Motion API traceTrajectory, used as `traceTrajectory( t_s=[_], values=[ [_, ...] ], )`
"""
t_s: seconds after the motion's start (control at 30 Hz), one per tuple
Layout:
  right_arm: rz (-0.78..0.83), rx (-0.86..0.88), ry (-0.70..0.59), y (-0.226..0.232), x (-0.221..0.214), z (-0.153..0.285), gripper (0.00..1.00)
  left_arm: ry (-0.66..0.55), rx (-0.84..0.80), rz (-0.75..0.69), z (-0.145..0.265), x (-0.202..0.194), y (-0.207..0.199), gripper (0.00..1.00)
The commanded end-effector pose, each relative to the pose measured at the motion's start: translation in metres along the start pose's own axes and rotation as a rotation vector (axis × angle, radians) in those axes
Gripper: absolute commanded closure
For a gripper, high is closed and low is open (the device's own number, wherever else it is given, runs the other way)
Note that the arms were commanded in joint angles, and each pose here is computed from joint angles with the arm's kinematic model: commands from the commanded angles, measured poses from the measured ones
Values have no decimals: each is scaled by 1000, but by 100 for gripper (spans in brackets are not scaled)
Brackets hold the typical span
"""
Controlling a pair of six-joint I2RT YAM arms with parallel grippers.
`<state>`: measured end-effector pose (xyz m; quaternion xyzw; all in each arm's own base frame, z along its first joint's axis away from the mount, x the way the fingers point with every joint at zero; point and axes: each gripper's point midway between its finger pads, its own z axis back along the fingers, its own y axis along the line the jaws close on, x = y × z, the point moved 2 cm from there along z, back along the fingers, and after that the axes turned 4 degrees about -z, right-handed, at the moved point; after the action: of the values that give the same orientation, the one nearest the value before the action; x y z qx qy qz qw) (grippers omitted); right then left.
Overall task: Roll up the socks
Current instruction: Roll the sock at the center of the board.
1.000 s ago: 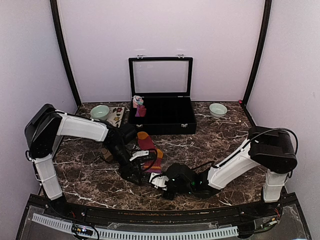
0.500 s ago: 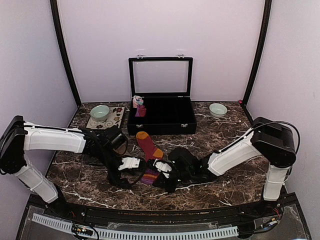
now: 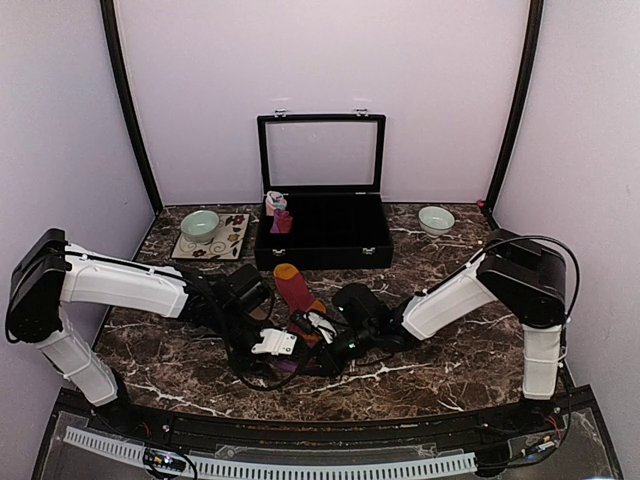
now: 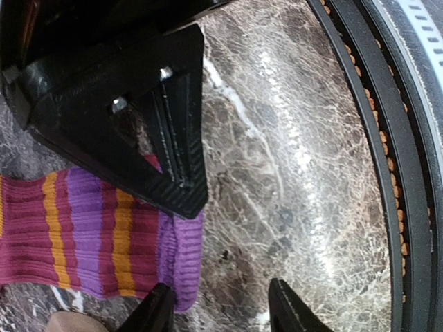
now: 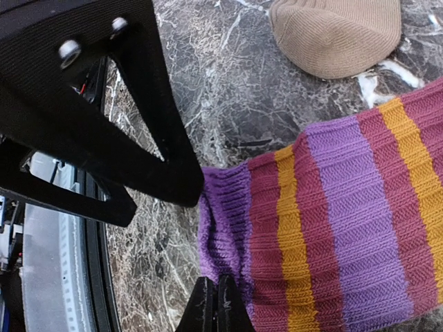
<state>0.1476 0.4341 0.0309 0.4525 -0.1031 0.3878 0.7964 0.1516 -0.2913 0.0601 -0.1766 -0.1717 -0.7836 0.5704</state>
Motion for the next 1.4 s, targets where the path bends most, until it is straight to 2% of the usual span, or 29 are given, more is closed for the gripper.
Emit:
traceTrajectory(
  t_s=[0.0,0.2,0.3,0.33,0.47,0.63,0.73,0.87,0.97,1.37],
  values=[
    [-219,-47,163,-27,-52,-5,100,-24,36,-57,-2,4,4,52],
    [-250,-59,169,-33,-54,-6,100,-42,54,-83,-5,5,5,59],
    [-256,-68,179,-36,-57,-7,100,-45,79,-108,-4,5,5,59],
    [-257,-70,183,-37,-59,-7,100,-44,96,-118,-2,5,6,57],
    [-266,-80,194,-41,-64,-6,100,-32,132,-128,4,4,9,38],
    [-275,-81,201,-44,-67,-5,100,-32,131,-138,4,6,6,36],
    [-281,-82,203,-47,-67,-5,100,-54,99,-140,5,15,2,40],
    [-286,-83,206,-49,-68,-5,100,-79,25,-142,4,20,-8,56],
    [-286,-82,206,-49,-68,-5,100,-55,23,-159,-3,11,-10,63],
    [-279,-78,210,-49,-68,-4,100,14,65,-138,-20,-2,3,61]
  ],
)
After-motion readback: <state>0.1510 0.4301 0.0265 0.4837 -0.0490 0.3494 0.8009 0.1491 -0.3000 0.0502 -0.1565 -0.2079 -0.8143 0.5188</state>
